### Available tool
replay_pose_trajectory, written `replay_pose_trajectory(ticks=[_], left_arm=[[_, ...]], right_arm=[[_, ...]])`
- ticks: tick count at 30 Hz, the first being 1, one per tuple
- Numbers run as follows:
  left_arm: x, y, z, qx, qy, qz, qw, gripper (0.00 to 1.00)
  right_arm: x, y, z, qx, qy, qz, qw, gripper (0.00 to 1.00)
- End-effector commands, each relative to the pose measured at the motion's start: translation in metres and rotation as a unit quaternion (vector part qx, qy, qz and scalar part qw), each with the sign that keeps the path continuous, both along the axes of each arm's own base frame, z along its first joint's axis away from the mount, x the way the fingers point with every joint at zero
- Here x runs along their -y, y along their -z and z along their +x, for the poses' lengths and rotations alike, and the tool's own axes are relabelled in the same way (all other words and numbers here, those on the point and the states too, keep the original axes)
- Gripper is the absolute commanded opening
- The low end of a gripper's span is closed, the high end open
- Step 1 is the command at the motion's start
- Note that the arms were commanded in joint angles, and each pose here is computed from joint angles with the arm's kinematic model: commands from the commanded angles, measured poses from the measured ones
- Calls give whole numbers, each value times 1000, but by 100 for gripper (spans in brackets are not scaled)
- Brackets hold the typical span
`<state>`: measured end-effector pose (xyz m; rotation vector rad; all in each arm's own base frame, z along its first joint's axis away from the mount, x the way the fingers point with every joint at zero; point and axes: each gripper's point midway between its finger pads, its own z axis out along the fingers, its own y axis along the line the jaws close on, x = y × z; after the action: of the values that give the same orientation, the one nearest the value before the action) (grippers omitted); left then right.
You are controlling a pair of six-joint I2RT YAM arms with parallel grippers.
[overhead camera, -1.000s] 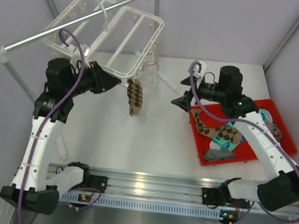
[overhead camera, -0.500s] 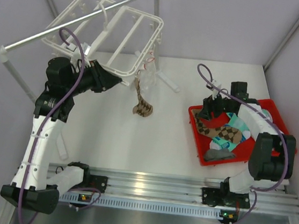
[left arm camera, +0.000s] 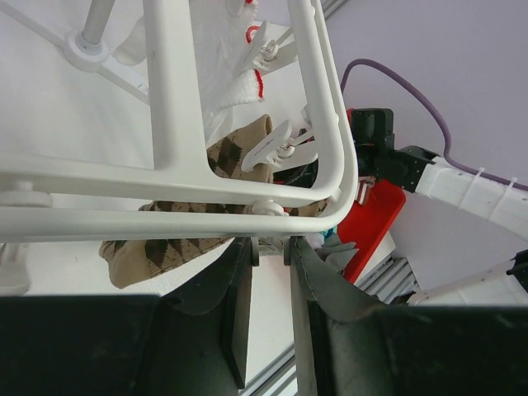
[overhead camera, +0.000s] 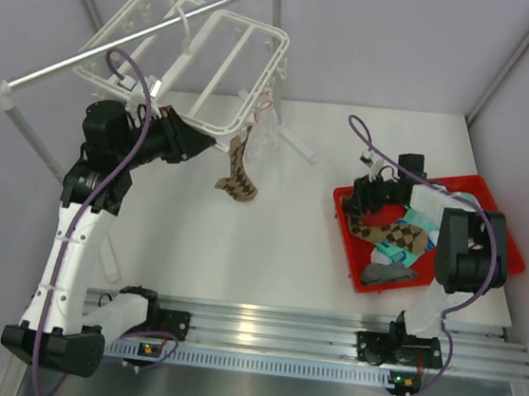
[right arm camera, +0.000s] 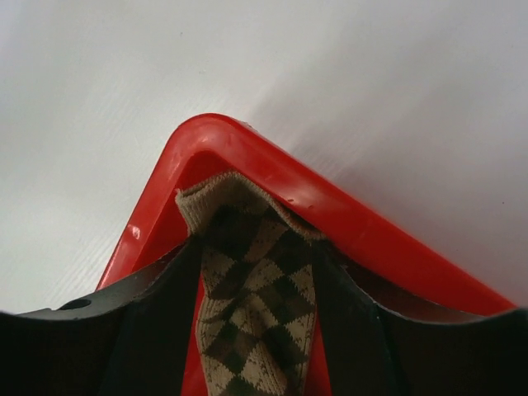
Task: Clip the socks to the hanger
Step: Pick up the sock from the bin.
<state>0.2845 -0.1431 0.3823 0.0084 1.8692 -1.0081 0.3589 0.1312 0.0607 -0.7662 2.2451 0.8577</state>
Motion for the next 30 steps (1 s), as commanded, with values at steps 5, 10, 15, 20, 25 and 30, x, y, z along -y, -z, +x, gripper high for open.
replay_pose_trajectory(ticks=[5,10,15,20,25,30], left_arm=[[-1,-6,5,24,1,4,1000,0],[-1,-6,6,25,0,4,1000,0],[-2,-7,4,28,-1,7,1000,0],[-1,-8,4,31,1,6,1000,0],[-1,-6,3,29,1,6,1000,0],[0,-8,1,34,7,5,999,0]], right_arm=[[14,27,-2,22,1,-62,998,54],[36,29,-7,44,-8,-124,991,52],[47,19,-1,55,0,-162,985,41],[64,12,-1,77,-24,-190,978,20],[49,-15,-11,105,-52,-135,984,0],[30,-65,-19,165,-81,-85,979,0]])
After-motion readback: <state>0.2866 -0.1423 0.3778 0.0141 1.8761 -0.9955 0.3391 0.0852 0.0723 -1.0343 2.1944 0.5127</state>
